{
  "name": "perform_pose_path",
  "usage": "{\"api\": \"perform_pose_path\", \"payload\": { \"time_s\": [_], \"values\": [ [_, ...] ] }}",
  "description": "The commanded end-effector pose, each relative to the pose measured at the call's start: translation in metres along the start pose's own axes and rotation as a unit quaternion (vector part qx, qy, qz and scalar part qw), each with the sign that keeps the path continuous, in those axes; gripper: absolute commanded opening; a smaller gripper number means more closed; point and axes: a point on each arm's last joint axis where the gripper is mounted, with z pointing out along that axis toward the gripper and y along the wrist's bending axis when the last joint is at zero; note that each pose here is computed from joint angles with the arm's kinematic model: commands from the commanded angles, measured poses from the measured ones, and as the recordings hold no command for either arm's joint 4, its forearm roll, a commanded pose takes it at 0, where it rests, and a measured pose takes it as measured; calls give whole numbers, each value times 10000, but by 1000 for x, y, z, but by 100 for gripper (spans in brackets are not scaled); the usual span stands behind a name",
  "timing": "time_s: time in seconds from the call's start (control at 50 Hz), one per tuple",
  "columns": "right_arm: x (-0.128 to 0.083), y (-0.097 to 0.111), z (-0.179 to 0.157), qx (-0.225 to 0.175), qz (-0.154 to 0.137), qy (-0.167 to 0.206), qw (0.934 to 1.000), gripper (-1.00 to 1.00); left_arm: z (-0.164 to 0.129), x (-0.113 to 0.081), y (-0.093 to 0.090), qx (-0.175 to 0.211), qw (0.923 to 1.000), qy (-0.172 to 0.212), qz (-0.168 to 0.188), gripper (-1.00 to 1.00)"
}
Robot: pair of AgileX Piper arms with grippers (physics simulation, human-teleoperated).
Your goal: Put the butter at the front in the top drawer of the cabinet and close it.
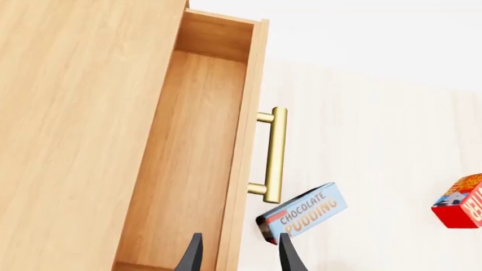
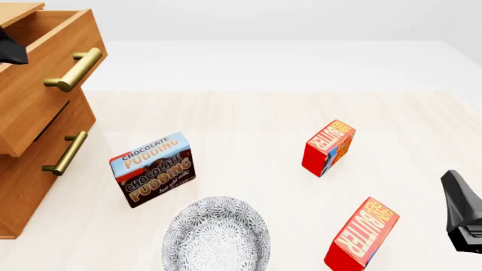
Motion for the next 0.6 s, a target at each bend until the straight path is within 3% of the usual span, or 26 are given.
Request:
{"api": "perform_pose_path", "payload": {
  "time_s": [0.02,0.6],
  "values": [
    [0,0,0,-1,-5,0,10000,100,5,-2,-1,16,10000,38,6,100],
    [0,0,0,-1,-6,0,10000,100,36,5,-9,138,9996,244,77,100]
  ]
}}
